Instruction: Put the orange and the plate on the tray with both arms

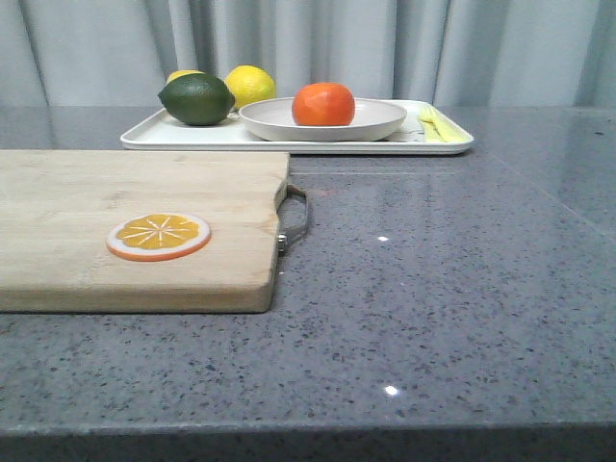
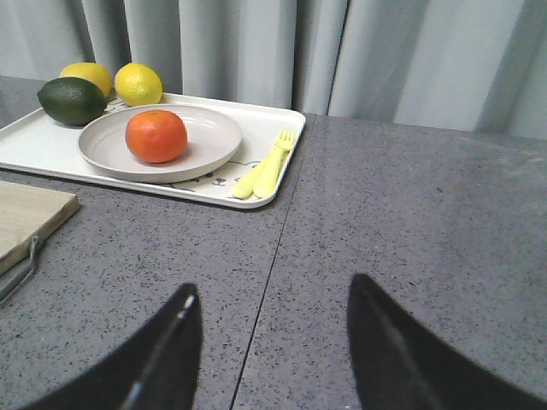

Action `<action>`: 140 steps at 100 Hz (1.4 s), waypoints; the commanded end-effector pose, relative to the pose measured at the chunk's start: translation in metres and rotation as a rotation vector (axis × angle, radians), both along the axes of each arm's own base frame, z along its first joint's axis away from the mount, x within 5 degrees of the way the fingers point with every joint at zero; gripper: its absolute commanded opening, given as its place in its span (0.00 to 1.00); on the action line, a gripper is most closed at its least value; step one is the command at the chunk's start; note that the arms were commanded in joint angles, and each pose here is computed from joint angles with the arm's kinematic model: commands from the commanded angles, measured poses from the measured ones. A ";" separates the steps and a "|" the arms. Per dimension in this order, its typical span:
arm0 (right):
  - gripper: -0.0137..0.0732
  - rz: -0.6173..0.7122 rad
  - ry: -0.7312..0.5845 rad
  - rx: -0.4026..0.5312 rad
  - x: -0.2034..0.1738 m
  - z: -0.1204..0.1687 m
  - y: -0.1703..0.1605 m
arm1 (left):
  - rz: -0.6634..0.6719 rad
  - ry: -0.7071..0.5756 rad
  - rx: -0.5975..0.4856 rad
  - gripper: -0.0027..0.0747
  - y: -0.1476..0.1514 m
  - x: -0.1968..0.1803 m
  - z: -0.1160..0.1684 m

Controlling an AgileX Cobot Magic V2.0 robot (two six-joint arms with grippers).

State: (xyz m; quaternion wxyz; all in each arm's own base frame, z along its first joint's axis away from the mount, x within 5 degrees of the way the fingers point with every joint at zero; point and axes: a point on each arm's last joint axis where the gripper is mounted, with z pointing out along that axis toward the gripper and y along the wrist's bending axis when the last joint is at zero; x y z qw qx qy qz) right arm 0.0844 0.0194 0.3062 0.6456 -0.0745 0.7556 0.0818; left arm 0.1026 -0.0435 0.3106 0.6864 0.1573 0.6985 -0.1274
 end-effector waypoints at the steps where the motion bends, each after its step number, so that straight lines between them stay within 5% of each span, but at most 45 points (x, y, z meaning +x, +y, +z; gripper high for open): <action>1: 0.46 -0.020 -0.114 0.002 0.001 0.016 -0.002 | 0.045 -0.061 -0.026 0.50 0.004 0.001 0.013; 18: 0.07 -0.020 -0.116 0.003 0.001 0.016 -0.002 | 0.045 -0.061 -0.026 0.09 0.004 0.001 0.013; 23: 0.08 -0.021 -0.119 0.005 0.001 0.017 -0.002 | 0.045 -0.061 -0.026 0.01 0.004 0.001 0.013; 106: 0.08 -0.021 -0.118 0.005 0.001 0.017 -0.002 | 0.045 -0.061 -0.026 0.01 0.004 0.001 0.013; 122: 0.08 -0.021 -0.118 0.005 0.001 0.017 -0.002 | 0.058 -0.110 0.099 0.01 0.006 0.000 0.004; 140: 0.08 -0.021 -0.118 0.005 0.001 0.017 -0.002 | 0.098 -0.164 0.032 0.01 0.014 -0.011 -0.018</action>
